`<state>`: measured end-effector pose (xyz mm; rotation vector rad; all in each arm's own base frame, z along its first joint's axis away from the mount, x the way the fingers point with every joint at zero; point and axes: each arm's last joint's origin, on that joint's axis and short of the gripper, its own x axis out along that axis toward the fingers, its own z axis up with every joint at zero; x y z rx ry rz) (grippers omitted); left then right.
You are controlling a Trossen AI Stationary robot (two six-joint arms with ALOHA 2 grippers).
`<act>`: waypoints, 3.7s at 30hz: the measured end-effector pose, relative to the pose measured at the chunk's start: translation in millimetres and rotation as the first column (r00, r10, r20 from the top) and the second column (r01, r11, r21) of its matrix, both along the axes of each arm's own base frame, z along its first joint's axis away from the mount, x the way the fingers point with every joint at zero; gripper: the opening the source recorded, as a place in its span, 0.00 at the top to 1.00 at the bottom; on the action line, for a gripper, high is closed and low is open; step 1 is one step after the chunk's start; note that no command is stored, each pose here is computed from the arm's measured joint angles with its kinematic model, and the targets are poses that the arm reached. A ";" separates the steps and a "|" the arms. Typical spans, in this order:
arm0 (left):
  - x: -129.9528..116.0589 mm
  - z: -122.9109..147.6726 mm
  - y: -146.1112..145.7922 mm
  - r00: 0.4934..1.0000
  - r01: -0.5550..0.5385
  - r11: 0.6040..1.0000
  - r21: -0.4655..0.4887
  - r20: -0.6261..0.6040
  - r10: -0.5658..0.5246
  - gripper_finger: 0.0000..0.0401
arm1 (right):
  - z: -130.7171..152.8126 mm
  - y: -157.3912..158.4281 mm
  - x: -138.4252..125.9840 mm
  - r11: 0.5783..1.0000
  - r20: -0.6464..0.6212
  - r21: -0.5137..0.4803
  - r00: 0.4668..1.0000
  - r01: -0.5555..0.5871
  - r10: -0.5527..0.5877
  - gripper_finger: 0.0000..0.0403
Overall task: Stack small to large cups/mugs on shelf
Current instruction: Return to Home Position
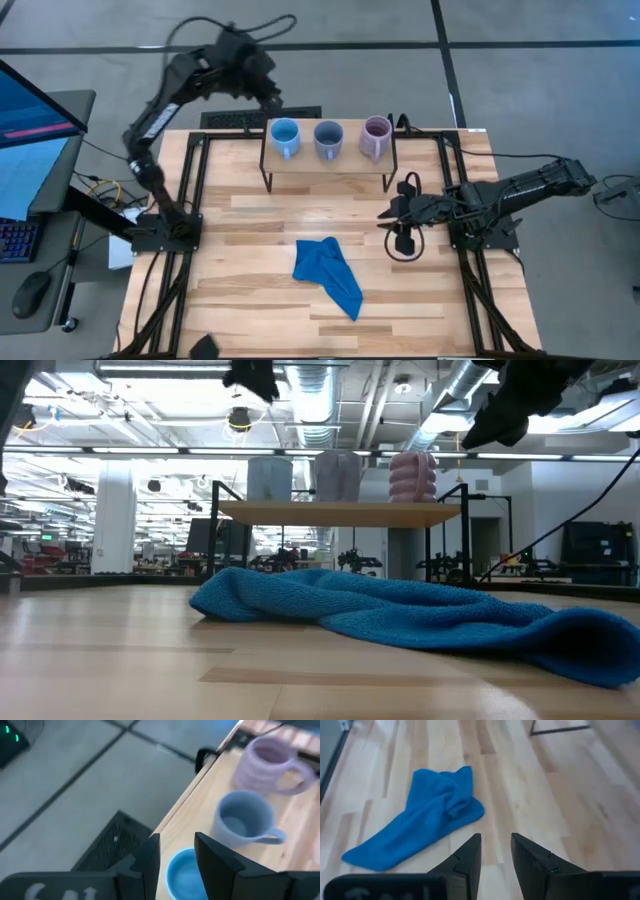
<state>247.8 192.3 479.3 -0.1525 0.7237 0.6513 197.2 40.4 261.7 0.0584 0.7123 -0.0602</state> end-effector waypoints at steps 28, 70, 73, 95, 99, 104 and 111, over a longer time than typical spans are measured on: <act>-131.2 -106.9 -125.5 0.772 0.224 0.875 0.429 0.470 -0.428 0.88 | -1.8 -41.5 -76.9 0.988 0.614 -0.139 0.788 0.071 0.030 0.68; -160.5 -302.8 -137.4 0.739 -0.023 0.932 0.363 0.634 -0.229 0.93 | -86.3 -55.7 -102.3 0.934 0.716 -0.170 0.691 0.315 -0.102 0.68; -160.3 -305.2 -137.3 0.754 -0.014 0.936 0.353 0.619 -0.221 0.93 | -86.2 -55.7 -102.3 0.933 0.717 -0.171 0.690 0.315 -0.102 0.68; -161.0 -312.7 -135.9 0.804 -0.043 0.944 0.327 0.573 -0.162 0.93 | -91.3 -87.9 -113.0 0.777 0.676 -0.210 0.662 0.594 -0.324 0.68; -161.0 -314.9 -135.9 0.816 -0.036 0.947 0.320 0.557 -0.157 0.93 | -92.9 -91.0 -114.3 0.802 0.667 -0.191 0.674 0.566 -0.317 0.68; -160.4 -315.9 -136.8 0.828 0.013 0.935 0.355 0.521 -0.209 0.93 | -94.8 -92.9 -115.1 0.833 0.655 -0.179 0.695 0.523 -0.296 0.68; -160.1 -317.7 -137.3 0.834 0.038 0.935 0.354 0.504 -0.225 0.93 | -95.2 -93.2 -115.3 0.841 0.648 -0.203 0.713 0.501 -0.269 0.68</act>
